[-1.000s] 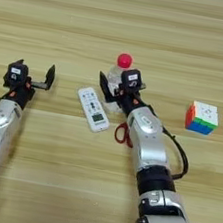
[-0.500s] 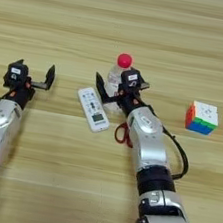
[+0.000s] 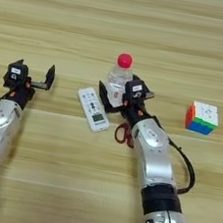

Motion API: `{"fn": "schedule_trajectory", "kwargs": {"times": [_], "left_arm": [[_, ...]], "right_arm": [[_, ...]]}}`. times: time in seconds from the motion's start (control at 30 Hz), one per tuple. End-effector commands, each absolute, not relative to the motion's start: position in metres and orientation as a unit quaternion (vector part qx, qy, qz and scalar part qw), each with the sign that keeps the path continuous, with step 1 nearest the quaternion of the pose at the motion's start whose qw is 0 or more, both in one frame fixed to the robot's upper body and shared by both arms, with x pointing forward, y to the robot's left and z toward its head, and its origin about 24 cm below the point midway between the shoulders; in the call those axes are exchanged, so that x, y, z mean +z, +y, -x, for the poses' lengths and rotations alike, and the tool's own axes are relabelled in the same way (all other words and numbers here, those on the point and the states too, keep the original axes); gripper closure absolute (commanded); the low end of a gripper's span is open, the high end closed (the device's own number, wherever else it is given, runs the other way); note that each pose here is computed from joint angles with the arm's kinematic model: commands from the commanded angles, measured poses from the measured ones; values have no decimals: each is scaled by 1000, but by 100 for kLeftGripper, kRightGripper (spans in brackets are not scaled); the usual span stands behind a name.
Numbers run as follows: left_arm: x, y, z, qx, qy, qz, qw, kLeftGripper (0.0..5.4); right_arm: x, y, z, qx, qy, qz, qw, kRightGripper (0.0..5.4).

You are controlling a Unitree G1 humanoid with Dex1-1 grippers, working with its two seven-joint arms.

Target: Move the objects on the table

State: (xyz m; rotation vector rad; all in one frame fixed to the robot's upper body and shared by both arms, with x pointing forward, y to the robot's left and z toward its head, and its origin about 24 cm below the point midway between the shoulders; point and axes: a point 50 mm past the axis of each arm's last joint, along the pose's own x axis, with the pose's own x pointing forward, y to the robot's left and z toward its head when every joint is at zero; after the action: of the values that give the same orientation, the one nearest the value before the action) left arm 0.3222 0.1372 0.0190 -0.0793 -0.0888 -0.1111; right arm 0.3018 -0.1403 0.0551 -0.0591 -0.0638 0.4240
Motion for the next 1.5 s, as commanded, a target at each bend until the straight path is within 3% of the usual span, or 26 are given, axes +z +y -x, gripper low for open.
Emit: {"fn": "schedule_trajectory", "kwargs": {"times": [0.03,0.47,1.1,1.2,1.33,1.5], "left_arm": [[22,135,-325,-58,-48,36,997,0],[23,134,-325,-57,-50,36,996,0],[23,136,-326,-55,-51,34,997,0],[23,136,-326,-55,-51,34,997,0],[23,137,-326,-55,-51,33,997,0],[22,139,-326,-56,-50,32,997,0]], "right_arm": [[51,-145,-294,215,-18,42,976,4],[50,-166,-271,205,-3,62,977,4],[56,-208,-266,152,14,118,981,4],[57,-212,-268,139,11,118,983,4],[54,-222,-277,83,8,75,994,4],[55,-216,-290,30,-34,50,998,4]]}}
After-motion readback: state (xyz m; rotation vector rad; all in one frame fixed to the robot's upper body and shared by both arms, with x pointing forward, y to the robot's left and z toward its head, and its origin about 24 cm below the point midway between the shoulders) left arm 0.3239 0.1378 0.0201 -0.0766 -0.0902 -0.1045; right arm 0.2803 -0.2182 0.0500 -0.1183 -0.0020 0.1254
